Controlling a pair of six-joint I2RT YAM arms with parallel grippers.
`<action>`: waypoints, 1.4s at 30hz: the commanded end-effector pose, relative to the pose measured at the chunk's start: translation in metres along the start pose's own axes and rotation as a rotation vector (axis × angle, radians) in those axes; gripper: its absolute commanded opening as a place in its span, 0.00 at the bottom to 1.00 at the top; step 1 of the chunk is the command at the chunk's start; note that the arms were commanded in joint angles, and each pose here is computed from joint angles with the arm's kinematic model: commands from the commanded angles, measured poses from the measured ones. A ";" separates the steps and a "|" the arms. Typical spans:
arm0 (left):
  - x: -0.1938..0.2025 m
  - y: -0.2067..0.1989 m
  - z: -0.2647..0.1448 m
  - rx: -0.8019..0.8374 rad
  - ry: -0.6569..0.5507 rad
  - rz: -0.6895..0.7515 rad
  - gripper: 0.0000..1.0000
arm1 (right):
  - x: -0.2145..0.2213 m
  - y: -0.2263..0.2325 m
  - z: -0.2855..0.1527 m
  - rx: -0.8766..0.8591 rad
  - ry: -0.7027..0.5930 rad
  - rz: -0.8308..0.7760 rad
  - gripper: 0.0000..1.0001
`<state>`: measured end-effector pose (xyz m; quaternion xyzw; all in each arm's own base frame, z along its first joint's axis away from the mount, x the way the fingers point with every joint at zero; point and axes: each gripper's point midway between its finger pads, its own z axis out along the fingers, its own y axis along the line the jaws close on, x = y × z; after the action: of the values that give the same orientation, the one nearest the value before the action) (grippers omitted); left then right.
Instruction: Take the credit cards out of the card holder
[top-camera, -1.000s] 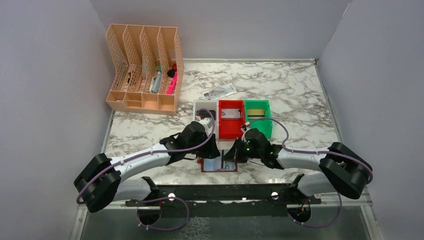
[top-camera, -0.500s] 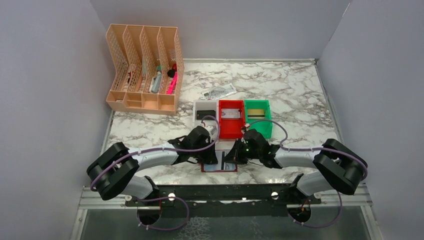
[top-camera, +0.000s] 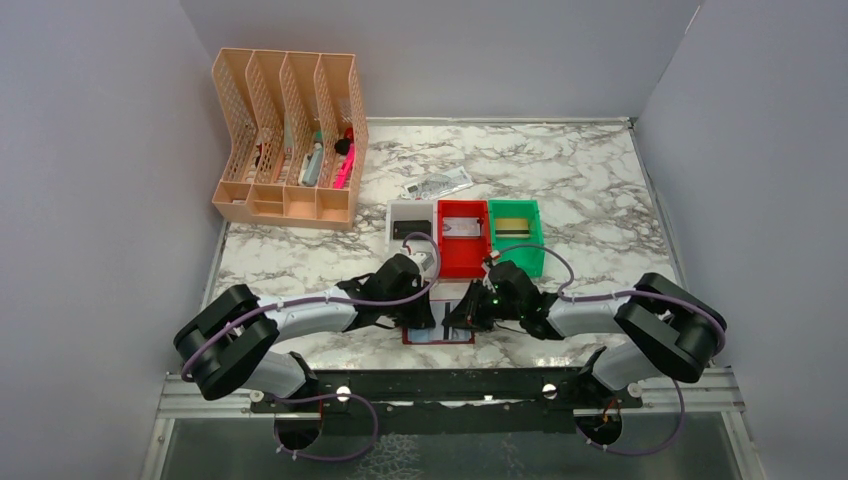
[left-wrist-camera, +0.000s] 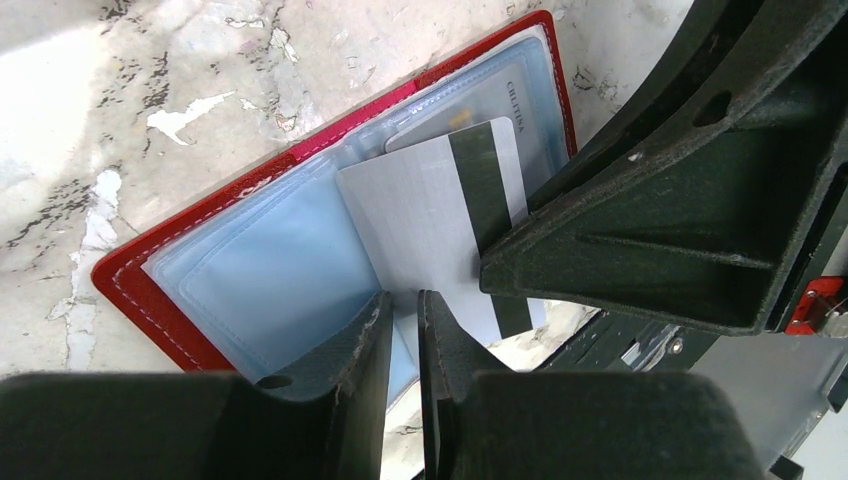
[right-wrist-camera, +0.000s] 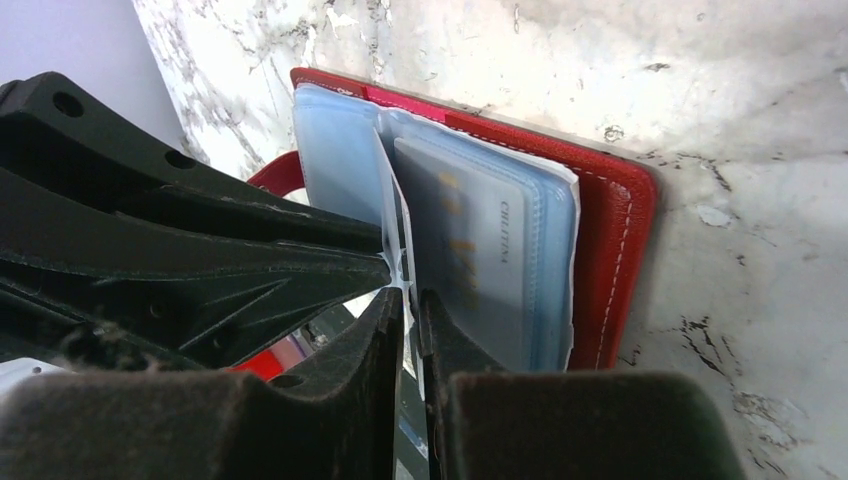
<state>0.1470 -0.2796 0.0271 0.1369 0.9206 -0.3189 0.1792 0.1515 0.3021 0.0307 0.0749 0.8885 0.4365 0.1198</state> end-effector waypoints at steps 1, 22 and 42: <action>0.016 0.017 0.001 -0.066 0.033 0.000 0.20 | 0.000 0.006 0.000 -0.043 0.006 0.007 0.15; -0.027 -0.005 -0.029 -0.054 -0.117 0.065 0.33 | -0.025 0.001 -0.031 0.049 -0.163 -0.130 0.01; -0.065 0.011 -0.076 -0.219 -0.311 0.112 0.55 | -0.061 0.033 -0.073 0.015 -0.371 -0.406 0.01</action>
<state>0.1718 -0.2469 0.0767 0.1199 0.9102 -0.2664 0.2935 0.1734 0.2568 0.0790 0.0152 0.8775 0.3828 0.2885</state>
